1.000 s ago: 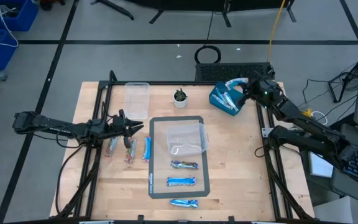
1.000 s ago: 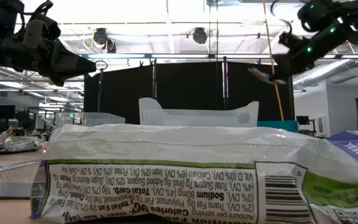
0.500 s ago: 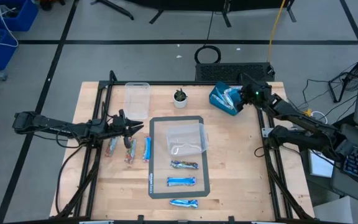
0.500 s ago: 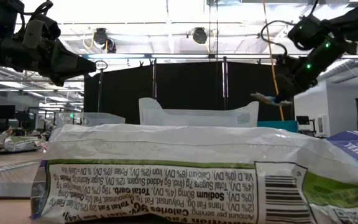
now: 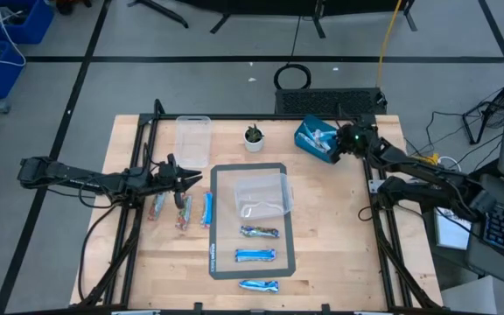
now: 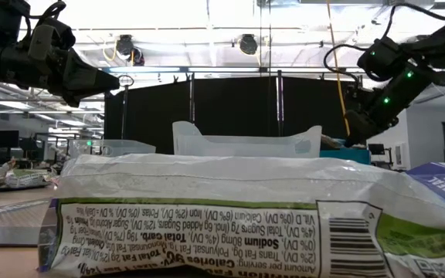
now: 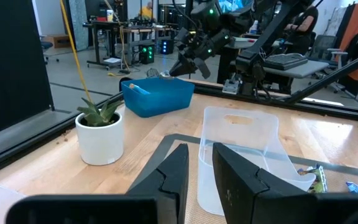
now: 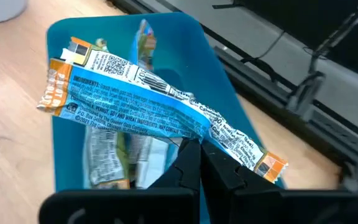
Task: Pick and place Granola Bars by type
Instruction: Put the snack into the right bin
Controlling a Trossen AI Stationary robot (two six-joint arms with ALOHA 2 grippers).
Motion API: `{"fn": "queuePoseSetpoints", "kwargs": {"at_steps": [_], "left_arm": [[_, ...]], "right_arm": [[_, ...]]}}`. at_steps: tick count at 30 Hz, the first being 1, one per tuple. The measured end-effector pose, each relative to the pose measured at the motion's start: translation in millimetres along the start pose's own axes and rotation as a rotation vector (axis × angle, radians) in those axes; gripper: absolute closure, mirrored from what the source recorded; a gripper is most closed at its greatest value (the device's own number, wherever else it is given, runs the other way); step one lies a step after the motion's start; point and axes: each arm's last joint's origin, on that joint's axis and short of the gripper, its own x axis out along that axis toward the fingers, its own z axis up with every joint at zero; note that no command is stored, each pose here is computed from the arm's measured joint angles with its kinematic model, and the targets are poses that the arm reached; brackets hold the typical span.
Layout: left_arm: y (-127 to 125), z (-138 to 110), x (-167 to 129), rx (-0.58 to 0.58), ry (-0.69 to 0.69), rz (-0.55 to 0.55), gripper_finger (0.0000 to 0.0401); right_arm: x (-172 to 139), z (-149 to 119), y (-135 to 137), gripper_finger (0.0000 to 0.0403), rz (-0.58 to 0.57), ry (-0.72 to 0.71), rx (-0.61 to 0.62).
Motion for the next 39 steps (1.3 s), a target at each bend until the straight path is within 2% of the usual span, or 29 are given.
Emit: {"fn": "queuePoseSetpoints", "kwargs": {"at_steps": [11, 20, 39], "left_arm": [[0.0, 0.0, 0.0, 0.000, 0.000, 0.000, 0.0322], [0.1, 0.0, 0.0, 0.000, 0.000, 0.000, 0.0322], [0.0, 0.0, 0.0, 0.000, 0.000, 0.000, 0.0323]], "right_arm": [[9.3, -10.2, 2.8, 0.0403, 0.023, 0.012, 0.004], [12.1, -4.2, 0.3, 0.0403, -0.062, -0.043, 0.008], [12.0, -2.5, 0.3, 0.0393, -0.060, -0.061, 0.011]]}}
